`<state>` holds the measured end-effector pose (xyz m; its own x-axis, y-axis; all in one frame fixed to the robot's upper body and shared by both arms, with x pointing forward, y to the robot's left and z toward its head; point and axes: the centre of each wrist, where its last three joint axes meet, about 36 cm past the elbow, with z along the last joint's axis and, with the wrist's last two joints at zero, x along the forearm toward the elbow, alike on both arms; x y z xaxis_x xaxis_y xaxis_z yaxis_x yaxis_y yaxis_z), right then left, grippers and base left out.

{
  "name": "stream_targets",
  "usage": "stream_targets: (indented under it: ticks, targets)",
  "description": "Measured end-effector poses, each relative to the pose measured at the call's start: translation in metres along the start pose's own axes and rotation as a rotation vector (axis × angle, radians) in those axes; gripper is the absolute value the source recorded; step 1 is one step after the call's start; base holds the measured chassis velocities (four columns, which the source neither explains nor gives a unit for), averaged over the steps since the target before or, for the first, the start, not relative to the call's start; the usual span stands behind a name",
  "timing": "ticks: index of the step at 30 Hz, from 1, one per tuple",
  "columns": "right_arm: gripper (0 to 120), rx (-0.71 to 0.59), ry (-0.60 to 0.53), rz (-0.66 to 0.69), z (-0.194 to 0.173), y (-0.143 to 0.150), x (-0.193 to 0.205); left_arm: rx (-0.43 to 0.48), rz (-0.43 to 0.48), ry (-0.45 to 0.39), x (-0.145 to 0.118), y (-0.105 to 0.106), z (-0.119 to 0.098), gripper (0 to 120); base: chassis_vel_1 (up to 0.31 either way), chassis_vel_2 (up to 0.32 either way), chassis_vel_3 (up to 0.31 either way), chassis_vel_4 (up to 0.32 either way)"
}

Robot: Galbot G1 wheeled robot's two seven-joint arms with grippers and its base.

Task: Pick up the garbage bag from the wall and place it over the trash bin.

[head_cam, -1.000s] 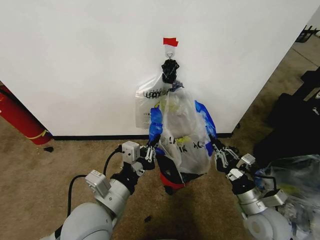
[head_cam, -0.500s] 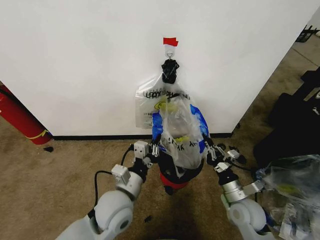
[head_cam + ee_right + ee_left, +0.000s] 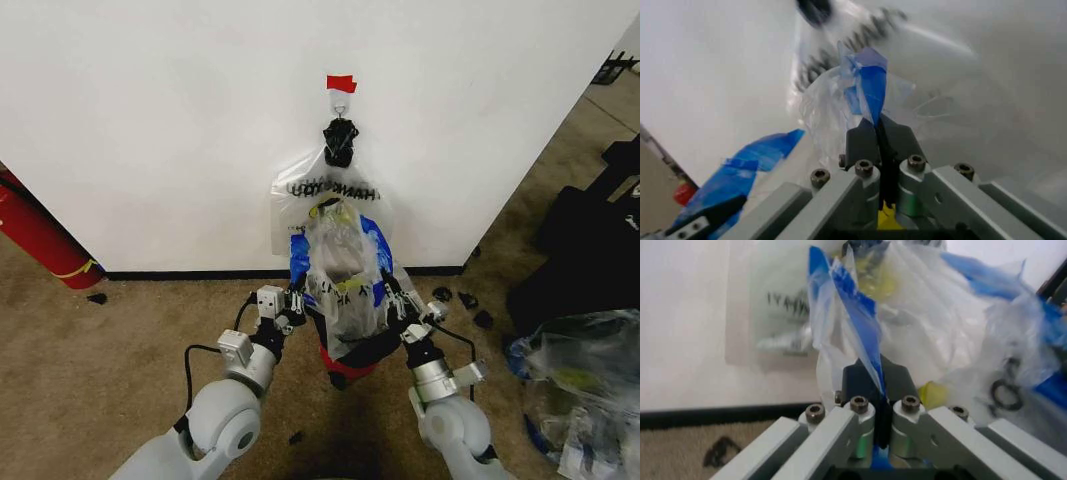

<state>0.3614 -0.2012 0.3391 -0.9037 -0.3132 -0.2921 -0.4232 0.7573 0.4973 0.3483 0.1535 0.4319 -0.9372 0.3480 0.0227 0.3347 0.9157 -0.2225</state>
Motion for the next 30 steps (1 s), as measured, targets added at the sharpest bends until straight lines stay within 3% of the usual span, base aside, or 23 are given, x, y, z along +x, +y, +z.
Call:
stream_targets:
  ticks: [7, 18, 30]
  targets:
    - [0, 0.010, 0.066, 0.090, 0.020, -0.014, 0.018, 0.024, -0.029, 0.049, 0.005, -0.008, 0.016, 0, 0.000, 0.000, 0.000, 0.000]
    - [0, 0.078, 0.141, 0.178, -0.002, -0.023, 0.058, 0.075, -0.038, 0.161, 0.031, -0.024, 0.031, 0, 0.000, 0.000, 0.000, 0.000]
    - [0, 0.110, 0.176, 0.270, -0.017, -0.012, 0.070, 0.166, -0.046, 0.281, 0.038, -0.039, 0.010, 0, 0.000, 0.000, 0.000, 0.000]
